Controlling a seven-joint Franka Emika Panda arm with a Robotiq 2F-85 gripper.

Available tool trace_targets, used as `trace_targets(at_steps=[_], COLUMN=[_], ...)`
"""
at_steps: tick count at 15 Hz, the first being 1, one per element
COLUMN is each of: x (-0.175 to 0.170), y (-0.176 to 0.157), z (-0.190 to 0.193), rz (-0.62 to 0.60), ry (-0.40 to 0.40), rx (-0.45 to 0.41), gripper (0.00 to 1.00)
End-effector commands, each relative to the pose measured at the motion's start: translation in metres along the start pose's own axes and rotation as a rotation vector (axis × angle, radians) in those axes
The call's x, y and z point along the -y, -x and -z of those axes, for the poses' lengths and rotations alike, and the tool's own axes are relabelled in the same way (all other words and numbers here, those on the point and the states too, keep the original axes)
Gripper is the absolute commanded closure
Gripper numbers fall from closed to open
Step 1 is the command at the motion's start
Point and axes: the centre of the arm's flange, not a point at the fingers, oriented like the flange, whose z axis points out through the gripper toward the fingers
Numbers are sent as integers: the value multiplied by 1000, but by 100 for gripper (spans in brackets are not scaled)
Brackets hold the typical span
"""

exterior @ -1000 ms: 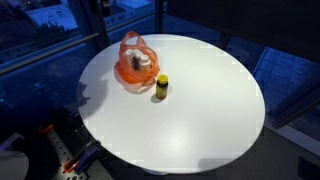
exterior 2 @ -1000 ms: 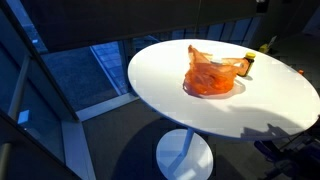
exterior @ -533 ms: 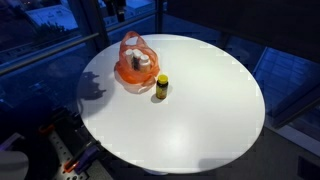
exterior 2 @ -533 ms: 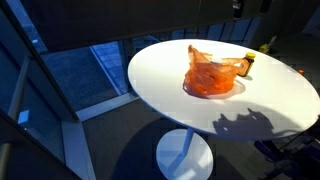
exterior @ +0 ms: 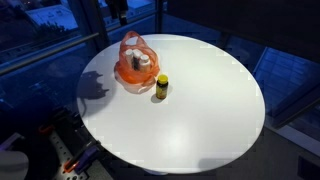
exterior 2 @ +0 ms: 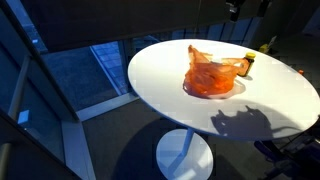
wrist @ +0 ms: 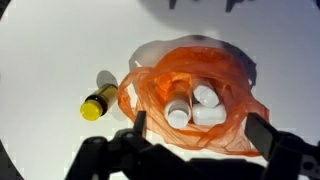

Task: Remove the roll on stick from the plastic bag and put it on the table

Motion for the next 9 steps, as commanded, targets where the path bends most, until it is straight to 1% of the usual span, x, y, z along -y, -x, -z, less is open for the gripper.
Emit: trace_targets(at_steps=[1, 5, 9], x=[0, 1, 3], y=[-2, -12, -23], z=[-4, -25, -48], rz=[5, -16, -14], ry=[-3, -4, -35], rx=[16, 12, -17], gripper=[0, 0, 0])
